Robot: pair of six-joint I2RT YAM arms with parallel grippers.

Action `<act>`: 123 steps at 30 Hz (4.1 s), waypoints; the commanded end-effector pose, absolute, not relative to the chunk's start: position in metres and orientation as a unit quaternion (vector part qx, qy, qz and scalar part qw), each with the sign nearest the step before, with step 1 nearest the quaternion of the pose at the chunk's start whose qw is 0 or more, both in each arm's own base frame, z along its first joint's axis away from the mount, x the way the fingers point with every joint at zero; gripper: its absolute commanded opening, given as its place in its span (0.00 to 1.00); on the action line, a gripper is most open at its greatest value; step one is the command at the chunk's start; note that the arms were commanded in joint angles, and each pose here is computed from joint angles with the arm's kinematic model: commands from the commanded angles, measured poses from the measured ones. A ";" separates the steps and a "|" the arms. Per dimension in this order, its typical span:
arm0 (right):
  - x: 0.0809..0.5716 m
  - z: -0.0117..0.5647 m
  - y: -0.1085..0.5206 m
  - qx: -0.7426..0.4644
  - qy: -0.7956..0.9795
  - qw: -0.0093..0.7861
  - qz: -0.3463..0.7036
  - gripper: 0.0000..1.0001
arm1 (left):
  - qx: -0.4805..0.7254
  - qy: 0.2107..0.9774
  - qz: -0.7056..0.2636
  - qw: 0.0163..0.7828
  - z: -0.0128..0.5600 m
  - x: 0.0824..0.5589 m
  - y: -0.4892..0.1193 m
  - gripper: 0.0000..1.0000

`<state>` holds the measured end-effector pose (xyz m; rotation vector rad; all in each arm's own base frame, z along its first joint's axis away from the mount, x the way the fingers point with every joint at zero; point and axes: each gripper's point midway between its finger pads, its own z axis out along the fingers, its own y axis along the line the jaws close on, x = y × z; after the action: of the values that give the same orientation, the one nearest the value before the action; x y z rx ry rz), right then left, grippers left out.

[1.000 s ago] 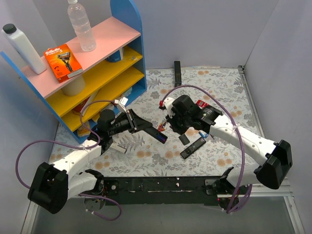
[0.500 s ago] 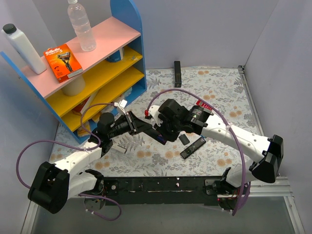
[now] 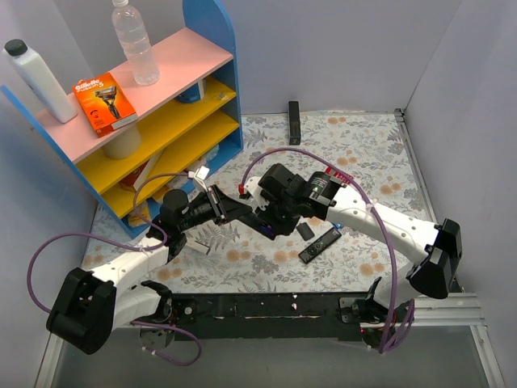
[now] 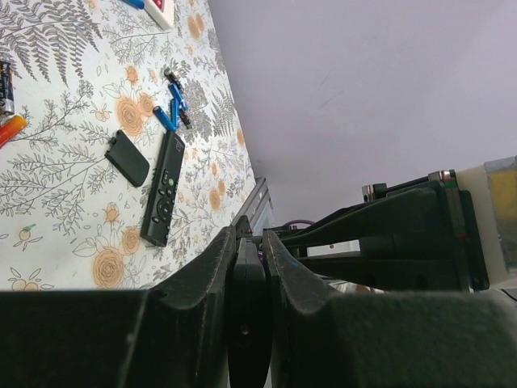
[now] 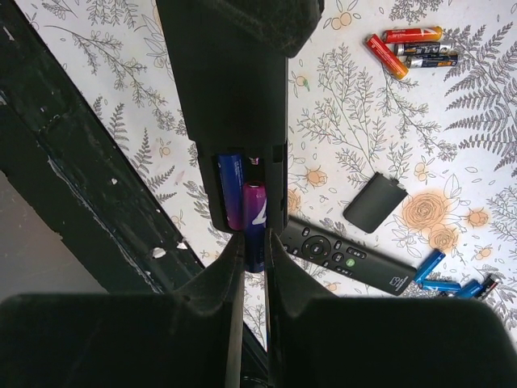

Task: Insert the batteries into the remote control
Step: Load the battery into the remote control.

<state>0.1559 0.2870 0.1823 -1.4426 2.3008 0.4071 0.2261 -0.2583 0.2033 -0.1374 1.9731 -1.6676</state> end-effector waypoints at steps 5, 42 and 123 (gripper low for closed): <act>0.166 0.198 0.302 -0.524 0.810 0.216 0.150 0.01 | -0.028 0.703 -0.652 0.283 0.226 0.217 -0.260 0.00; 0.166 0.208 0.310 -0.570 0.784 0.197 0.148 0.27 | -0.090 0.692 -0.668 0.260 0.220 0.214 -0.255 0.00; 0.153 0.213 0.292 -0.533 0.775 0.264 0.211 0.15 | -0.091 0.672 -0.687 0.262 0.247 0.213 -0.255 0.00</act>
<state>0.1500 0.2850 0.2092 -1.4546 2.1114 0.5462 0.2166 -0.2532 0.2143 -0.2943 1.8998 -1.7978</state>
